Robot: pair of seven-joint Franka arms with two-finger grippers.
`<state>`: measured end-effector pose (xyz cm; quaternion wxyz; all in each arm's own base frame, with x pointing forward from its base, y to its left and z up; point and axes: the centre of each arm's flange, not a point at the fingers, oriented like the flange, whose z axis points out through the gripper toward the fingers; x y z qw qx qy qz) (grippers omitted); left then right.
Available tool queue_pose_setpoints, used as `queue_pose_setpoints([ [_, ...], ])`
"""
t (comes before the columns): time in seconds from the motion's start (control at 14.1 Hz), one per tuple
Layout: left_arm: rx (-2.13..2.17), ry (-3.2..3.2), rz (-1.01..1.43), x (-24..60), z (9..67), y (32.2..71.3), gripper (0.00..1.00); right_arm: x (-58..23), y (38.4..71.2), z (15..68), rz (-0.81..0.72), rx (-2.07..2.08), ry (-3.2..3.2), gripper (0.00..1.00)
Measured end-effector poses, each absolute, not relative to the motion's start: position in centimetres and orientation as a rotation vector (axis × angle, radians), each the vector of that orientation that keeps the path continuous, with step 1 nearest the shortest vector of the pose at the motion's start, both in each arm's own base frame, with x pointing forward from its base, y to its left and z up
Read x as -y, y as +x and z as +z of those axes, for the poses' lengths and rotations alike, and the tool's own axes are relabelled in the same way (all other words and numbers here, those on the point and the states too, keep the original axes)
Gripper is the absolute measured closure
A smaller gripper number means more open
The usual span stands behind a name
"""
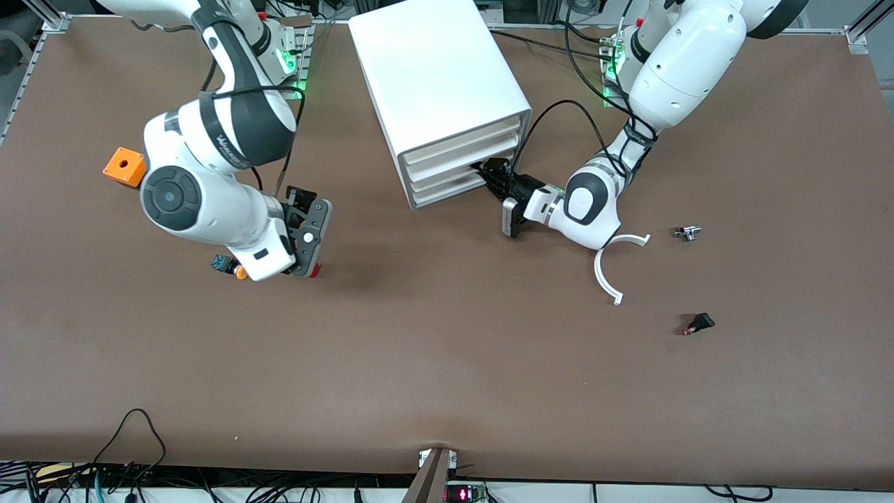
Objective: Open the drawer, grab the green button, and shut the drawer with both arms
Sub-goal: 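Pull the drawer open with the left gripper while the right gripper reaches in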
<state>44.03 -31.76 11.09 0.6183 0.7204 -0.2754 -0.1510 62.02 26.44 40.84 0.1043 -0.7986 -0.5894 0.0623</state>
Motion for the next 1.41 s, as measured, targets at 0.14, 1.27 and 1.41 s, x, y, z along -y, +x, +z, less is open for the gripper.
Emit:
queue_pose_setpoints([
  [0.14, 0.634, 1.663, -0.338, 31.5, 11.2, 44.4, 0.87, -27.7, 61.7, 40.6, 0.178, 1.761, -2.341, 0.00],
  [1.27, 0.648, 1.762, -0.136, 24.9, 12.7, 55.2, 0.87, -42.6, 54.5, 40.7, 0.067, 2.122, -2.049, 0.00],
  [1.41, 0.650, 1.767, -0.124, 24.6, 12.7, 55.8, 0.87, -44.3, 53.9, 39.4, 0.040, 2.157, -2.018, 0.00],
])
